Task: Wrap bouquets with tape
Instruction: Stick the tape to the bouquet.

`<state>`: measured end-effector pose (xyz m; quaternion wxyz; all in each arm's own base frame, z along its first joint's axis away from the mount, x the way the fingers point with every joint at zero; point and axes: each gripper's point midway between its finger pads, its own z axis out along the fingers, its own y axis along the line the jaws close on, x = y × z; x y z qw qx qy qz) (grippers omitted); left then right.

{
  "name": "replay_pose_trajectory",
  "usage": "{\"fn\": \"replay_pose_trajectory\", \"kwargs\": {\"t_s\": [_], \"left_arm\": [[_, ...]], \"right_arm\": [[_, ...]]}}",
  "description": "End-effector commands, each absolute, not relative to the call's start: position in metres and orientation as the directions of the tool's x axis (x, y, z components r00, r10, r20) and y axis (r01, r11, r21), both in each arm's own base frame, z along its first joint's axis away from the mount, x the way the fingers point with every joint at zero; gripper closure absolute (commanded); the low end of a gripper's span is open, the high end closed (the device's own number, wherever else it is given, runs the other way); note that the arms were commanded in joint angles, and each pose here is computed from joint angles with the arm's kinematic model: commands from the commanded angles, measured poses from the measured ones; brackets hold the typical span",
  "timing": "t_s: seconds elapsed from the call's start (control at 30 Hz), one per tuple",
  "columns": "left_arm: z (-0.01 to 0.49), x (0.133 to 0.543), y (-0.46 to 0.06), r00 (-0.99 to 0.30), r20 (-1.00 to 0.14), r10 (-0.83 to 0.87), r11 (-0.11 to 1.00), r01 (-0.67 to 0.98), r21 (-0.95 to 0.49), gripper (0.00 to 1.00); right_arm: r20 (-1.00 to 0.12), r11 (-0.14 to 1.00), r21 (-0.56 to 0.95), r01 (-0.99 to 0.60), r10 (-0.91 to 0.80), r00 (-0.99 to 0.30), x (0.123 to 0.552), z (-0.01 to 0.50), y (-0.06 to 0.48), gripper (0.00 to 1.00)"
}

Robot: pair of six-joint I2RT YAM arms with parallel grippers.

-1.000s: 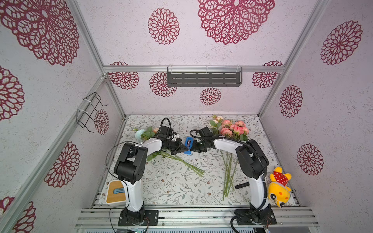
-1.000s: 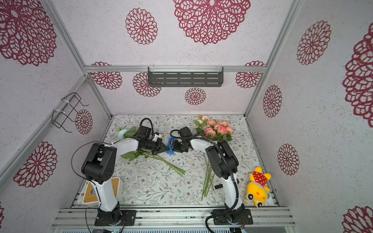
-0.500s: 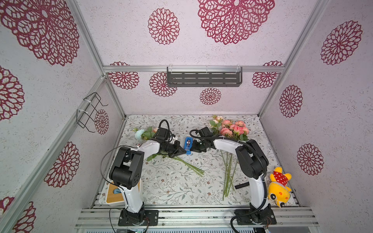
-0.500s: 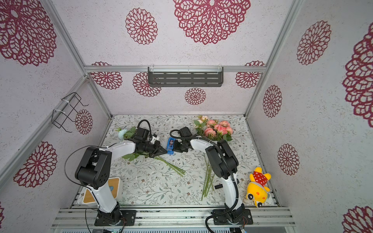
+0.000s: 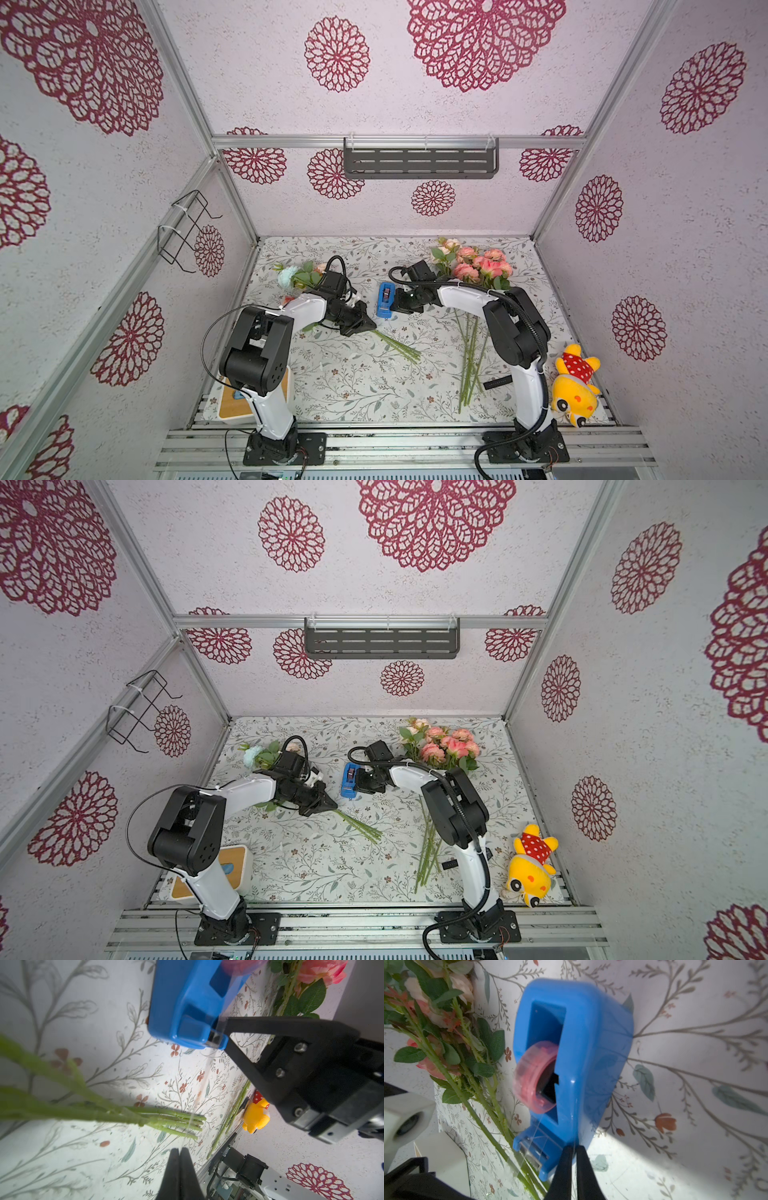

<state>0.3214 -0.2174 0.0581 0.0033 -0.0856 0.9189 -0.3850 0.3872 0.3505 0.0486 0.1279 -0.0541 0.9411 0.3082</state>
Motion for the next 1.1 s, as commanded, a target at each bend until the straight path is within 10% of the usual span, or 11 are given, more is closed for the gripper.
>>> {"fn": "replay_pose_trajectory", "kwargs": {"t_s": [0.0,1.07], "left_arm": [[0.062,0.313,-0.208,-0.987,0.054,-0.151,0.710,-0.146,-0.689,1.00],[0.018,0.313,-0.203,-0.987,0.053,-0.154,0.782,-0.154,-0.604,1.00]], "right_arm": [[-0.205,0.850,0.505,-0.149,-0.049,-0.978,0.370,0.013,0.352,0.90],[-0.216,0.816,0.546,-0.189,-0.080,-0.973,0.364,0.025,0.363,0.86]]}}
